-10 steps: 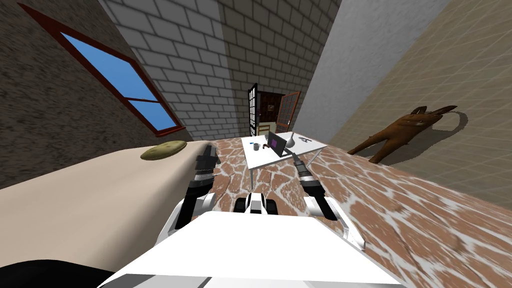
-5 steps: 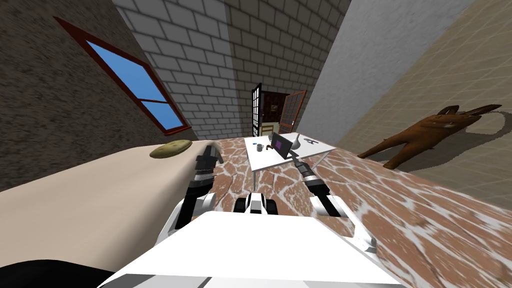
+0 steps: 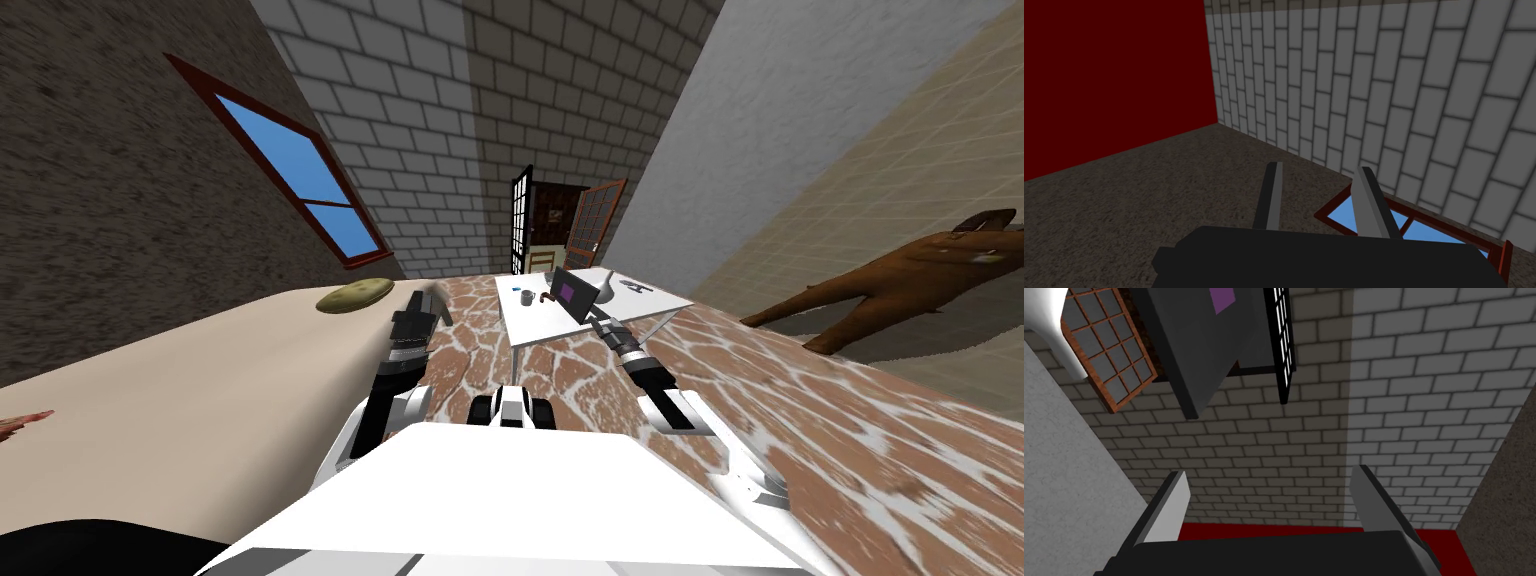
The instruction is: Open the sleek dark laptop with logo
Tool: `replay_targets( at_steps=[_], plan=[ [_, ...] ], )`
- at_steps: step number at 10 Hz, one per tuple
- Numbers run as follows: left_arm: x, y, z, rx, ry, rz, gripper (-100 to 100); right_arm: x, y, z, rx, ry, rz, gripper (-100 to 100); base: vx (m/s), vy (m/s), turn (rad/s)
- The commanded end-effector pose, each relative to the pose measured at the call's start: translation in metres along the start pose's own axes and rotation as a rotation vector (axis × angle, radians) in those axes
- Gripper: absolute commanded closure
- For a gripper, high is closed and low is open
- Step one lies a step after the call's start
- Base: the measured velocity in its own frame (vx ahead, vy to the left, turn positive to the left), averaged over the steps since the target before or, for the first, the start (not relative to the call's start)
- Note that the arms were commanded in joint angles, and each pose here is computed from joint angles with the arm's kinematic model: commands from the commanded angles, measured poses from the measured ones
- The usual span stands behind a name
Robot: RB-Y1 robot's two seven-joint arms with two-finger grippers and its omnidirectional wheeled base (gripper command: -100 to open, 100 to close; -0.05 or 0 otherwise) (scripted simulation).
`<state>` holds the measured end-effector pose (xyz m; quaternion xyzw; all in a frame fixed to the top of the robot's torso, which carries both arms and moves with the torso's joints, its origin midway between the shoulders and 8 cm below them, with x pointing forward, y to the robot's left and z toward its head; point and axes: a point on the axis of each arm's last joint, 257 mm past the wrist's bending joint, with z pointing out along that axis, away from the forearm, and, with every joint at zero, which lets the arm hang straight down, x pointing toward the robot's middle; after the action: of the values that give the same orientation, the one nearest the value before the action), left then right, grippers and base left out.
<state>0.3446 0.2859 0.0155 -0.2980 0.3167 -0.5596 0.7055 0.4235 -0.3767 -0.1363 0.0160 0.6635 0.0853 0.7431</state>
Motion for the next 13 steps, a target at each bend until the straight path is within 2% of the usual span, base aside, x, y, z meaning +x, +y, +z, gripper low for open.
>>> replay_targets(
  at_steps=[1,6,11,12,13],
  plan=[
    [0.0,0.0,0.0,0.0,0.0,0.0,0,0.003,-0.036,0.002,0.037,0.053,-0.201,-100,0.054,0.052,0.095],
    [0.0,0.0,0.0,0.0,0.0,0.0,0,-0.007,-0.103,0.001,0.104,0.142,-0.557,-100,0.055,0.04,0.091],
    [0.0,0.0,0.0,0.0,0.0,0.0,0,-0.03,-0.154,0.001,0.156,0.203,-0.837,-100,0.045,0.032,0.075],
    [0.0,0.0,0.0,0.0,0.0,0.0,0,-0.04,-0.167,0.001,0.169,0.219,-0.915,-100,0.043,0.03,0.097],
    [0.0,0.0,0.0,0.0,0.0,0.0,0,-0.043,-0.172,0.001,0.174,0.224,-0.946,-100,0.045,0.033,0.057]
  ],
)
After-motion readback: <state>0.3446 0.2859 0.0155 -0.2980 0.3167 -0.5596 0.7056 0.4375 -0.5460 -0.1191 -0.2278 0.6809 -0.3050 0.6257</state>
